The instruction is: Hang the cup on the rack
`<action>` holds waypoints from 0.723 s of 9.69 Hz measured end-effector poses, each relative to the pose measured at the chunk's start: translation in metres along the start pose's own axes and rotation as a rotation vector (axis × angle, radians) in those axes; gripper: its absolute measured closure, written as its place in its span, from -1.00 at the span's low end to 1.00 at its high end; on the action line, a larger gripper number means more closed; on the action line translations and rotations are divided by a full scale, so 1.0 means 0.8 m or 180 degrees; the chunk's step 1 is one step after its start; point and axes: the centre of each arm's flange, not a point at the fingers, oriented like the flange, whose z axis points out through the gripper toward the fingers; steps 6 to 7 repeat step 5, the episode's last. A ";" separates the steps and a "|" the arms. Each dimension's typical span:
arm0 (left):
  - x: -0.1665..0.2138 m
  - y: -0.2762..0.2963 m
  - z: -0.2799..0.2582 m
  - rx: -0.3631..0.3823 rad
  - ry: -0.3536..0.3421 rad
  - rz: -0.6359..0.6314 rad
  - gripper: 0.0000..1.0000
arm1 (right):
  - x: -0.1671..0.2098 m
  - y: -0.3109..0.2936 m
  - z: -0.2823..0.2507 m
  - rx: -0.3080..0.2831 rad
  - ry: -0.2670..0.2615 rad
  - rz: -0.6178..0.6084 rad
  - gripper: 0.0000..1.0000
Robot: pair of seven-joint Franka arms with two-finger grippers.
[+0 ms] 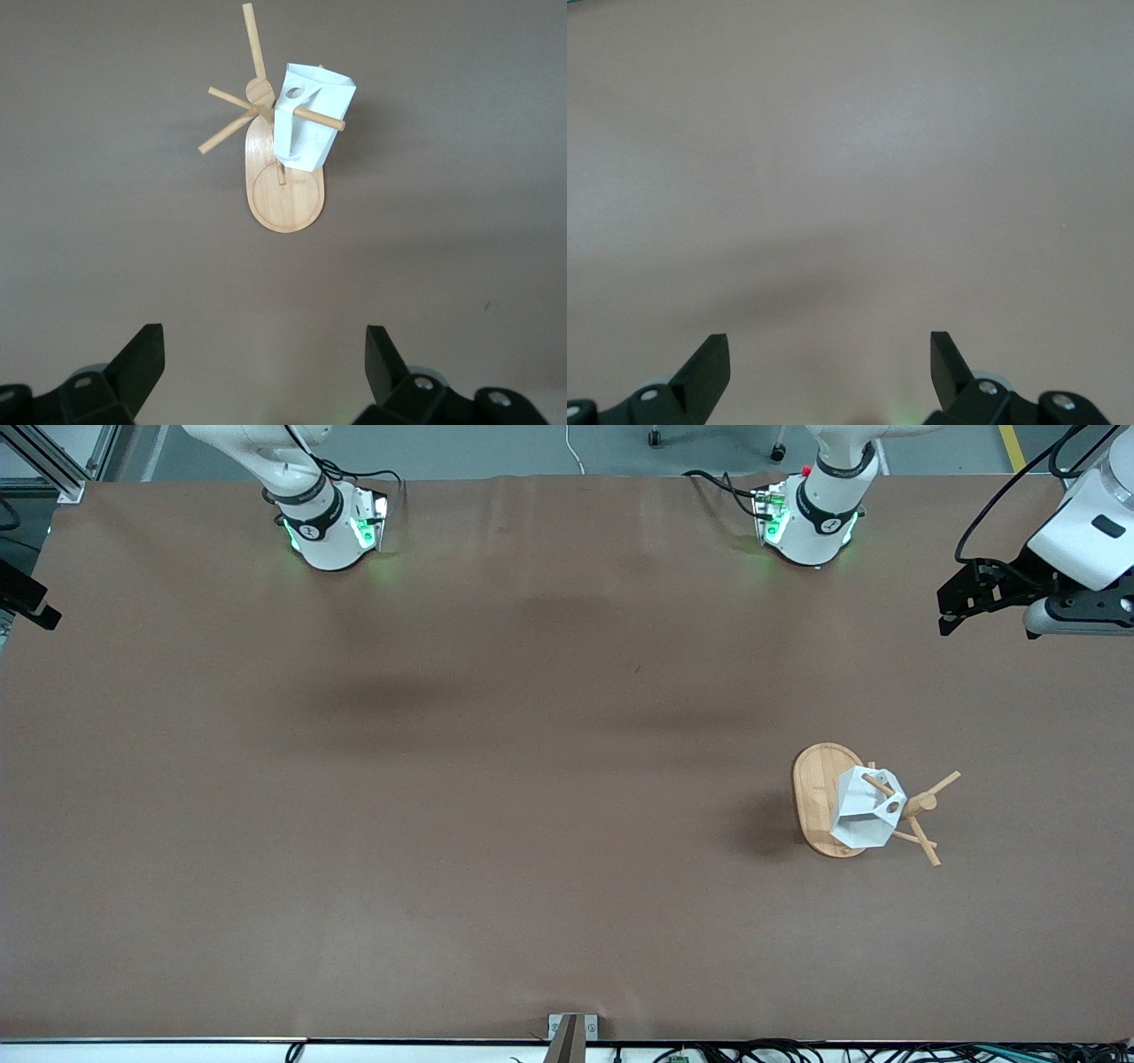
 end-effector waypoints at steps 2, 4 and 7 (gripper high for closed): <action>-0.002 0.003 -0.001 -0.0077 -0.0035 -0.0006 -1.00 | 0.000 0.001 0.000 0.0000 0.0000 0.0005 -1.00; -0.002 0.002 -0.002 -0.0090 -0.0035 -0.0011 -1.00 | 0.000 0.001 0.000 0.0000 0.0000 0.0007 -1.00; -0.002 0.002 -0.002 -0.0092 -0.0036 -0.0006 -1.00 | 0.000 0.001 0.000 0.0000 0.0000 0.0007 -1.00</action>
